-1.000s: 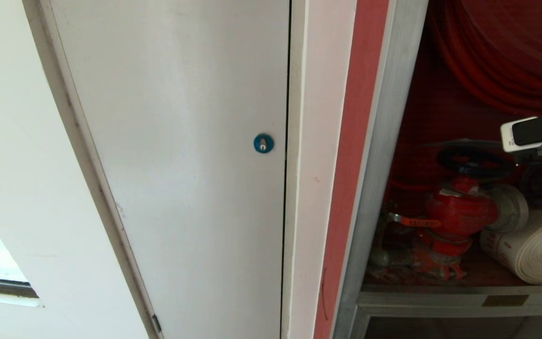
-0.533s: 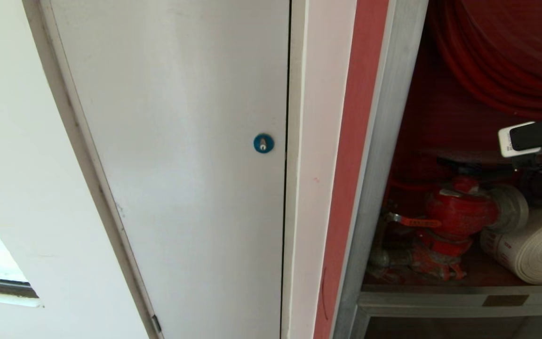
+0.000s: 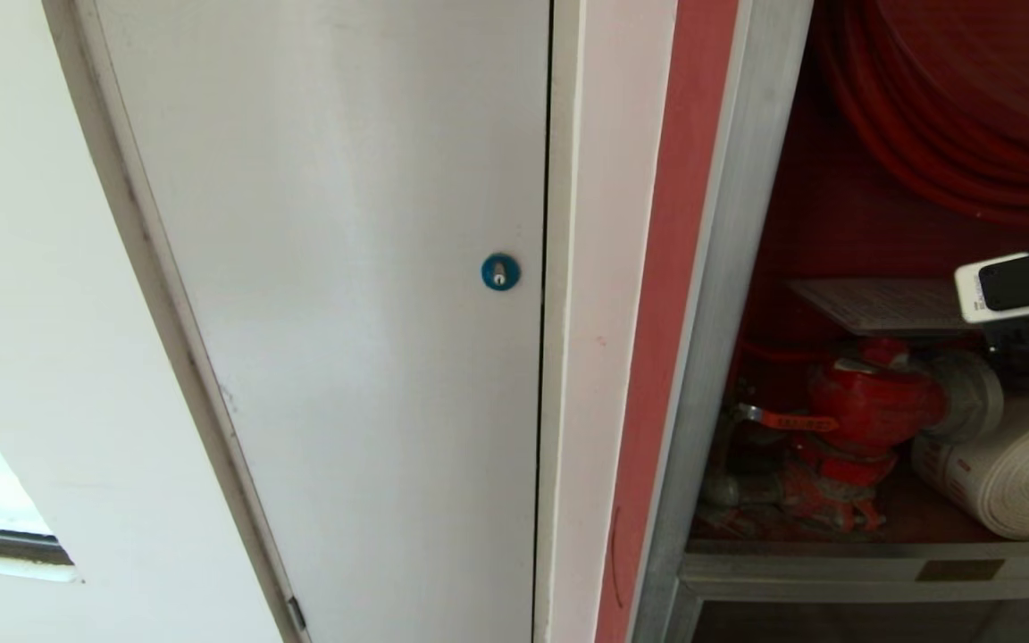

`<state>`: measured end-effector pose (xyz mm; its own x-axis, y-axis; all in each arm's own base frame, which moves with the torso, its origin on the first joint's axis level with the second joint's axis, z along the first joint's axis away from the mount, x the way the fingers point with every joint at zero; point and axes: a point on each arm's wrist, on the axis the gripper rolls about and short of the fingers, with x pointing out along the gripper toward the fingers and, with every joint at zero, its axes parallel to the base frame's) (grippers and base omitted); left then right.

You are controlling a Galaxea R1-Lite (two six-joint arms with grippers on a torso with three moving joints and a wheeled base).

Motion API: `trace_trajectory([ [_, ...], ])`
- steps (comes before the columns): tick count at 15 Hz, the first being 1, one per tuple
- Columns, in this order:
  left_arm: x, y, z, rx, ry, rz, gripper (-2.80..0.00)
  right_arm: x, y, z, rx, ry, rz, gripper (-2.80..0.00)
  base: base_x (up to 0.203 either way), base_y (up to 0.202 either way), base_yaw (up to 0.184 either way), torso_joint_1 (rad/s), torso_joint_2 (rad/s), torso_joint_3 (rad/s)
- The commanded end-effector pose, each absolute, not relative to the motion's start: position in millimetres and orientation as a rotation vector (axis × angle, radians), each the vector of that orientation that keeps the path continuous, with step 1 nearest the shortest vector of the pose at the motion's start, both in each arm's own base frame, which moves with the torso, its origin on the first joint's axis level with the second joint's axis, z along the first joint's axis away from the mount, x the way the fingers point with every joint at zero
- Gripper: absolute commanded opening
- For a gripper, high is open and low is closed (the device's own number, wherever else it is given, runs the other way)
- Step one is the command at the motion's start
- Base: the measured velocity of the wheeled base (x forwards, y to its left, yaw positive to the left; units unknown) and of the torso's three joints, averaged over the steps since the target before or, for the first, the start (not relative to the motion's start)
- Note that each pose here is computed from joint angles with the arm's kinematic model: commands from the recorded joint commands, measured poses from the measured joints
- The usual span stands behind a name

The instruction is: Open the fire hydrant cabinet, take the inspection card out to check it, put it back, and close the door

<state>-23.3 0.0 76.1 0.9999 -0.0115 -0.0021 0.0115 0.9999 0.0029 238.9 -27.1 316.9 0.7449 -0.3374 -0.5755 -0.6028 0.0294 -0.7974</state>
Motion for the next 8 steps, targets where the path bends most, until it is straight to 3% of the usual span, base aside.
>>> trace_trajectory([
  [1,-23.3,0.0,76.2,0.003,0.003,-0.011,-2.80,221.1,-24.9,319.8,-1.583,0.759,0.244,0.00,0.000,0.000,0.000,0.000,0.00,0.000],
  [6,-23.3,0.0,76.2,0.002,0.003,-0.011,-2.80,178.2,-21.0,329.3,-1.583,0.698,0.207,0.00,0.000,0.000,0.000,0.000,0.00,0.000],
  [7,-23.3,0.0,76.2,0.003,0.003,-0.011,-2.80,168.4,-20.1,330.4,-1.583,0.691,0.201,-2.80,0.000,0.000,0.000,0.000,0.00,0.000],
  [8,-23.3,0.0,76.2,0.003,0.003,-0.011,-2.80,158.9,-19.2,331.3,-1.571,0.687,0.194,-2.80,0.000,0.000,0.000,0.000,0.00,0.000],
])
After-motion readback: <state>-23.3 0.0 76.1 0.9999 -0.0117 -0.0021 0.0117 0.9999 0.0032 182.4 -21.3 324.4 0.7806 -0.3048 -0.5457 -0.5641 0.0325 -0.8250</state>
